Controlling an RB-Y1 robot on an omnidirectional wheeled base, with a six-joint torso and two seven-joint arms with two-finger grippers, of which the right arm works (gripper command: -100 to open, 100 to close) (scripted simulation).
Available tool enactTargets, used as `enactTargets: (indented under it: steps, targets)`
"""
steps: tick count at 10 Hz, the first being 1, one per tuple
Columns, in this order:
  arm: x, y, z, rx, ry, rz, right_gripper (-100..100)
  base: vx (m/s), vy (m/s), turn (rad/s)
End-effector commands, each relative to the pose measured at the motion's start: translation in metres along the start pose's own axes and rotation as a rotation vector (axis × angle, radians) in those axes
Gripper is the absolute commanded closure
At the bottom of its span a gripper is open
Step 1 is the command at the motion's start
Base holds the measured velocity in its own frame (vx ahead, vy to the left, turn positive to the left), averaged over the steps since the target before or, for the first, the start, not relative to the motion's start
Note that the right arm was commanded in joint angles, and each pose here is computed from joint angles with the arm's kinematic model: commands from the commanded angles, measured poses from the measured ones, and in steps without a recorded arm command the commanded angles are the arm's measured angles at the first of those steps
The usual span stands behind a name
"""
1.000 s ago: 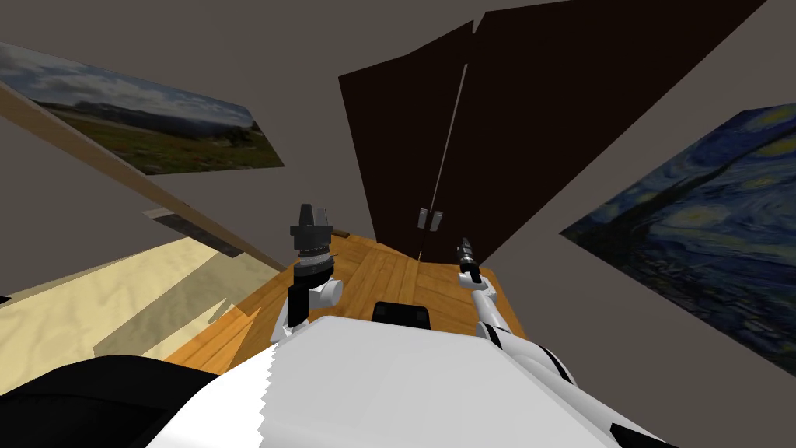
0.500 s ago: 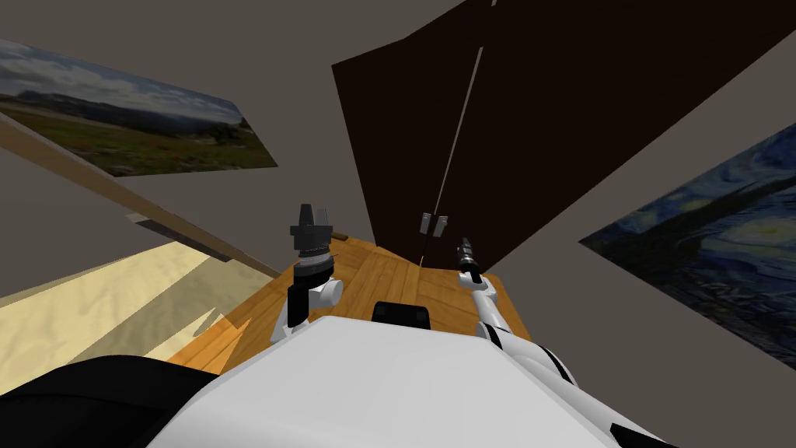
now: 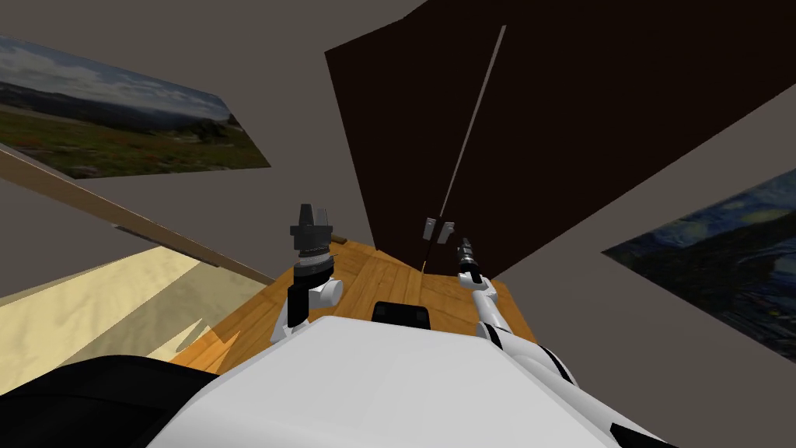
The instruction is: Pull the door open
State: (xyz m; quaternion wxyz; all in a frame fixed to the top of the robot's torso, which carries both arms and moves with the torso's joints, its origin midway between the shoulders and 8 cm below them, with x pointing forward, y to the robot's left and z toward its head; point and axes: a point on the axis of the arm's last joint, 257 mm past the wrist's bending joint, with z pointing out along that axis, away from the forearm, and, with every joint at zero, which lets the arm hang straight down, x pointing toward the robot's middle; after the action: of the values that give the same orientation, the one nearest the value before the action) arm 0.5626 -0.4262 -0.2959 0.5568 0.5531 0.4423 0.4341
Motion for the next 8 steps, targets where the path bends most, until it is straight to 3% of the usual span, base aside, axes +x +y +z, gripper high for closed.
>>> enactTargets:
  steps: [1, 8]
  targets:
    - [-0.0003, -0.0001, -0.0001, 0.0, 0.0, 0.0, -100, 0.178, 0.0, 0.004]
    - [-0.0012, -0.0002, -0.0001, 0.0, -0.002, 0.001, -100, 0.215, 0.031, 0.003]
